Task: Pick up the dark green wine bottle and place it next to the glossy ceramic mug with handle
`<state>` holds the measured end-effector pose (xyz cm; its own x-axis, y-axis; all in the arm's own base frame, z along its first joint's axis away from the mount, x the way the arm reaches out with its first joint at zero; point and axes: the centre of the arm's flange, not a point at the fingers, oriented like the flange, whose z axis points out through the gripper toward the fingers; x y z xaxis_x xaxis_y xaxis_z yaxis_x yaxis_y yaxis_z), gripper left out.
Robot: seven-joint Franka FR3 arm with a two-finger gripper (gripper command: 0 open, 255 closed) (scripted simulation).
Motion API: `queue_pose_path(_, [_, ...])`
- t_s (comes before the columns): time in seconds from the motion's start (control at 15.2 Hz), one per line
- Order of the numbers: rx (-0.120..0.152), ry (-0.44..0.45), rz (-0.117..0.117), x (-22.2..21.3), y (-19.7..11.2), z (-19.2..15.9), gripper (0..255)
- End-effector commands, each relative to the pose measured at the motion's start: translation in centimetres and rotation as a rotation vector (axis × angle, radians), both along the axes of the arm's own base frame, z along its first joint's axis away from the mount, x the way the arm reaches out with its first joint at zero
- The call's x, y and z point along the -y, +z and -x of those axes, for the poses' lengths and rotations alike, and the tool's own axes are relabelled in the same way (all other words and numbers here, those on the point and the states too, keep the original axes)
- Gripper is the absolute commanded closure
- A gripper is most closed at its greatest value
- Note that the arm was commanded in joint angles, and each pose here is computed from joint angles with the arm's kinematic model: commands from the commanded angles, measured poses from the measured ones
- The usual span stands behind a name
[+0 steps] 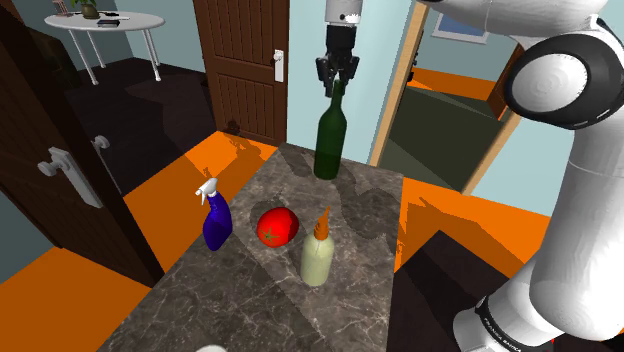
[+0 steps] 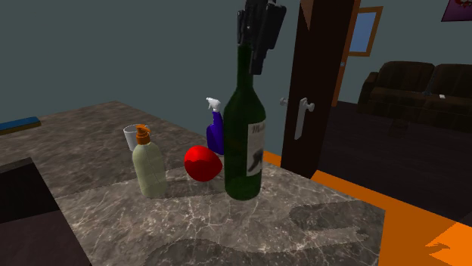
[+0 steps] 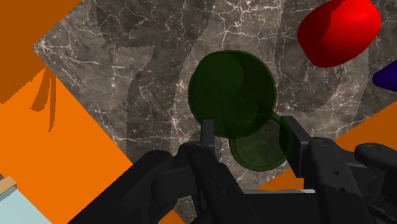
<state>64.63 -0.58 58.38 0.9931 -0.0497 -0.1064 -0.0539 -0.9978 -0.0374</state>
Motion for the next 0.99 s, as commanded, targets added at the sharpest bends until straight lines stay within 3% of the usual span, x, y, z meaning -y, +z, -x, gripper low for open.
queue_pose_path(0.0, [0.000,0.000,0.000,0.0,1.1,0.0,255])
queue_pose_path(0.46, [0.000,0.000,0.000,0.0,4.6,0.0,255])
queue_pose_path(0.92, [0.000,0.000,0.000,-7.7,4.6,5.2,255])
